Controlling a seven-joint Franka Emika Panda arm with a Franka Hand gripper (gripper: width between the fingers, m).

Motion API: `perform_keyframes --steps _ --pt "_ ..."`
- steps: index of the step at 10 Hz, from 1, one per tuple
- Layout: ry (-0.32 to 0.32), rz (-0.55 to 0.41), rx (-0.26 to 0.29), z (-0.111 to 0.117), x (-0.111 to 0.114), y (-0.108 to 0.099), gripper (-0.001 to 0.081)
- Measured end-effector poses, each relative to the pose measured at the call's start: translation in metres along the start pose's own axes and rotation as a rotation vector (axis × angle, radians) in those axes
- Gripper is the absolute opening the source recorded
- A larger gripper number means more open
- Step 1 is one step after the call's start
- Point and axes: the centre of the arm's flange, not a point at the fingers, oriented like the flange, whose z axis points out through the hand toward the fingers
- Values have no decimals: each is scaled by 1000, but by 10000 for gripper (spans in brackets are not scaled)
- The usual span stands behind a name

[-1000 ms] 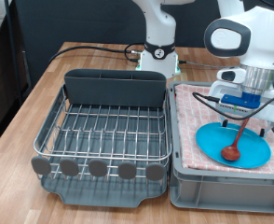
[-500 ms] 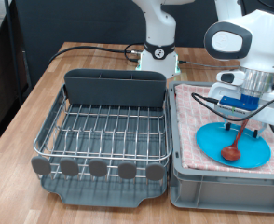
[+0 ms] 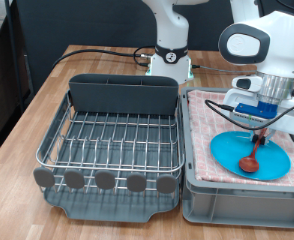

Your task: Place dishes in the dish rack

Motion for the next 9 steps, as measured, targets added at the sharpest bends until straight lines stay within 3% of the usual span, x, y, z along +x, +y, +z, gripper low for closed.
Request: perform_keyframes --steps 3,6,9 --pt "0 12 -2 -8 3 -5 93" --pt "-21 30 -8 -40 13 -14 93" --pt "-43 91 -5 -71 33 -7 93"
